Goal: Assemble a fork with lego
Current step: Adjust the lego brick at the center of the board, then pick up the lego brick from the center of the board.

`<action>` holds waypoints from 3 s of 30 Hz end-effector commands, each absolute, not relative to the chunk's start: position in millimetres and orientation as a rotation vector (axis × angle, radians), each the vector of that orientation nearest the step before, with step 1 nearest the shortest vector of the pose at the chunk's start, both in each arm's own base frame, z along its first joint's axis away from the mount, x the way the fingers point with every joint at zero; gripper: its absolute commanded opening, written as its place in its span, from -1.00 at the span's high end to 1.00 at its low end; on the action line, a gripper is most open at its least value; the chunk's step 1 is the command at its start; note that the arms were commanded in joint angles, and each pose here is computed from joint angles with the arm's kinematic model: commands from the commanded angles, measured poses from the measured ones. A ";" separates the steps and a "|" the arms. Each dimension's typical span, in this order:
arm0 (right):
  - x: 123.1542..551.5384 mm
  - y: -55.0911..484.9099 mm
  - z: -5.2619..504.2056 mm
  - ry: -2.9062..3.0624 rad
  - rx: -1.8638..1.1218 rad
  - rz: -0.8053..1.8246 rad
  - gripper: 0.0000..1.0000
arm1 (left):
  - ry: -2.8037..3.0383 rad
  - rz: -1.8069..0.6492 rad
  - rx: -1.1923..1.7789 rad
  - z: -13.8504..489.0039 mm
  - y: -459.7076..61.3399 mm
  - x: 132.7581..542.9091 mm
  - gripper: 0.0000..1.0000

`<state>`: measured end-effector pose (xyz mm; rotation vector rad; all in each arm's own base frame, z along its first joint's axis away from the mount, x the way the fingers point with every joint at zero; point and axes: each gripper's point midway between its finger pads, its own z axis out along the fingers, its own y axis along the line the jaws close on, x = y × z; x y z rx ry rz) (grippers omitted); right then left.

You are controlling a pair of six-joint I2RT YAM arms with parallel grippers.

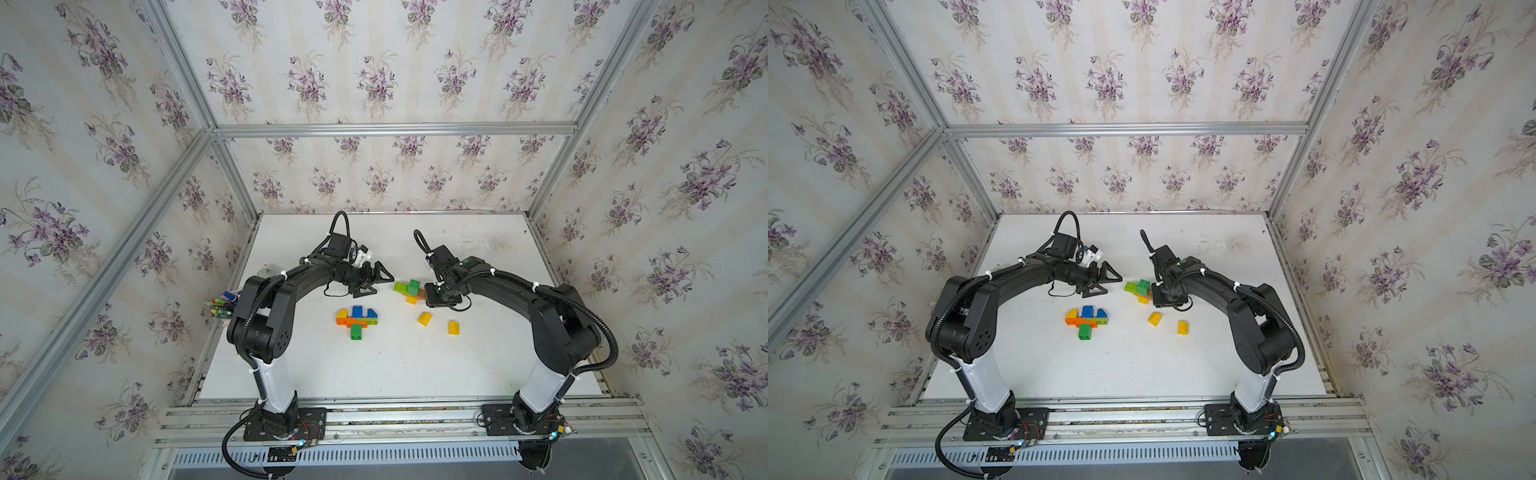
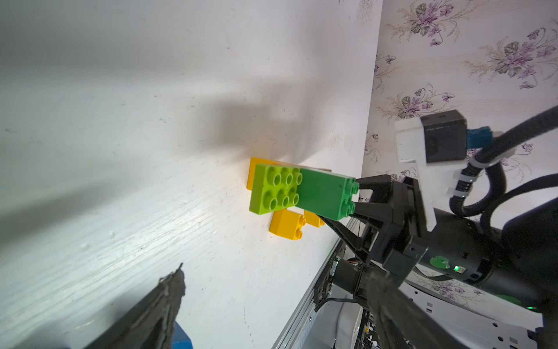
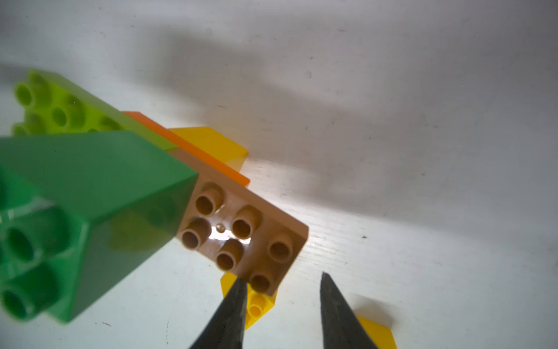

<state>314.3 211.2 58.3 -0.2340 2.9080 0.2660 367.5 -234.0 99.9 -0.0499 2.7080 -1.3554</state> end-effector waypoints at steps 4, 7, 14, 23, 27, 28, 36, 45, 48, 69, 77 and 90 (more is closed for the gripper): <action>327.7 210.6 60.9 2.891 -0.270 0.236 0.20 | 2.707 -1.337 -0.063 99.3 -230.1 368.8 -0.92; 324.8 211.6 61.9 2.904 -0.308 0.241 0.20 | 2.708 -1.338 -0.069 98.2 -229.2 369.0 -0.92; 297.0 195.6 71.4 2.905 -0.451 0.221 0.08 | 2.710 -1.335 -0.087 94.4 -227.6 367.4 -0.92; 273.0 156.4 54.5 2.963 -0.469 0.253 -0.32 | 2.709 -1.352 -0.077 95.9 -228.7 365.3 -0.82; 269.2 152.0 46.6 2.985 -0.509 0.269 -0.33 | 2.711 -1.344 -0.074 97.6 -227.6 363.9 -0.85; 266.5 153.4 45.2 2.992 -0.520 0.287 -0.33 | 2.713 -1.344 -0.076 97.7 -227.6 363.3 -0.86; 250.1 162.9 40.1 3.027 -0.511 0.403 -0.28 | 2.712 -1.345 -0.087 95.5 -227.1 362.1 -0.86; 232.4 174.0 46.1 3.071 -0.534 0.401 -0.15 | 2.703 -1.352 -0.084 94.9 -227.2 360.4 -0.86; 230.9 166.5 47.2 3.085 -0.513 0.312 -0.14 | 2.704 -1.355 -0.084 92.4 -227.0 358.6 -0.86; 266.2 193.8 48.1 2.863 -0.861 0.380 -0.24 | 2.715 -1.379 -0.081 87.2 -229.4 359.4 -0.86; 245.9 184.1 35.6 2.964 -0.761 0.385 -0.25 | 2.724 -1.378 -0.086 85.2 -229.6 359.8 -0.86; 229.4 178.1 50.1 3.043 -0.425 0.397 -0.24 | 2.719 -1.393 -0.066 85.9 -229.6 353.8 -0.86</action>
